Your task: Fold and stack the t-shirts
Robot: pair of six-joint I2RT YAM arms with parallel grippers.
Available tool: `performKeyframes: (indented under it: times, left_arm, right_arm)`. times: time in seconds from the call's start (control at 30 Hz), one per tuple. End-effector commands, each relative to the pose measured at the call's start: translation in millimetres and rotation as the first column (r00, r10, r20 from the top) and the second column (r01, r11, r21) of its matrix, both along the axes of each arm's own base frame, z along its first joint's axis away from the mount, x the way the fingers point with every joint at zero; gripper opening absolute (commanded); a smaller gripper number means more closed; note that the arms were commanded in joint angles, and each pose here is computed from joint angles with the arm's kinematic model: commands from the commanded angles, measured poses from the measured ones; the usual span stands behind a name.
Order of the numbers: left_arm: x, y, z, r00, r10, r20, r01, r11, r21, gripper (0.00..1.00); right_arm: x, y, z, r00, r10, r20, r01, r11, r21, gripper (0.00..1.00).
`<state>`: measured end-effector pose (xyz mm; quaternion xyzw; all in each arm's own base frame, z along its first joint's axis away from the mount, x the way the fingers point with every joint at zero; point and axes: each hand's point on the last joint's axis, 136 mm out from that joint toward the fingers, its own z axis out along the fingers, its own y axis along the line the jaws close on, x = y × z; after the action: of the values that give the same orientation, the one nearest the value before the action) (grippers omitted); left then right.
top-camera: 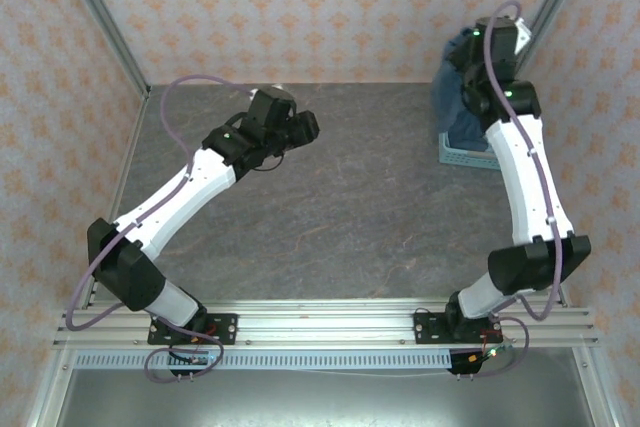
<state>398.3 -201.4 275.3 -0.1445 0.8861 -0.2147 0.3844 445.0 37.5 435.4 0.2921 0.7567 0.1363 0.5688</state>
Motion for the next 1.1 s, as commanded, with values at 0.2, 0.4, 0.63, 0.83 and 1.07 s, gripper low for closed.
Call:
performKeyframes:
  times: [0.2, 0.4, 0.63, 0.83, 1.07]
  left_arm:
    - [-22, 115, 11, 0.955, 0.296, 0.007, -0.295, 0.95, 0.105, 0.61]
    - [-53, 154, -18, 0.916, 0.399, -0.052, -0.382, 0.903, 0.199, 0.68]
    - [-82, 137, -85, 0.911, 0.319, -0.261, -0.285, 0.945, 0.161, 0.75]
    - [-100, 79, -146, 0.888, 0.176, -0.424, -0.179, 0.983, 0.034, 0.8]
    - [-69, 9, -189, 0.869, 0.116, -0.48, -0.123, 0.992, 0.017, 0.84]
  right_arm:
    - [-50, 230, -66, 0.884, 0.45, -0.122, -0.456, 0.89, -0.017, 0.0]
    - [-78, 368, -199, 0.545, 0.725, -0.421, -0.725, 0.659, 0.198, 0.3]
    - [-70, 344, -205, 0.551, 0.668, -0.5, -0.728, 0.678, 0.104, 0.64]
    - [-51, 218, -225, 0.68, 0.482, -0.553, -0.535, 0.841, 0.076, 0.69]
    - [-62, 91, -258, 0.709, 0.316, -0.63, -0.33, 0.939, 0.1, 0.7]
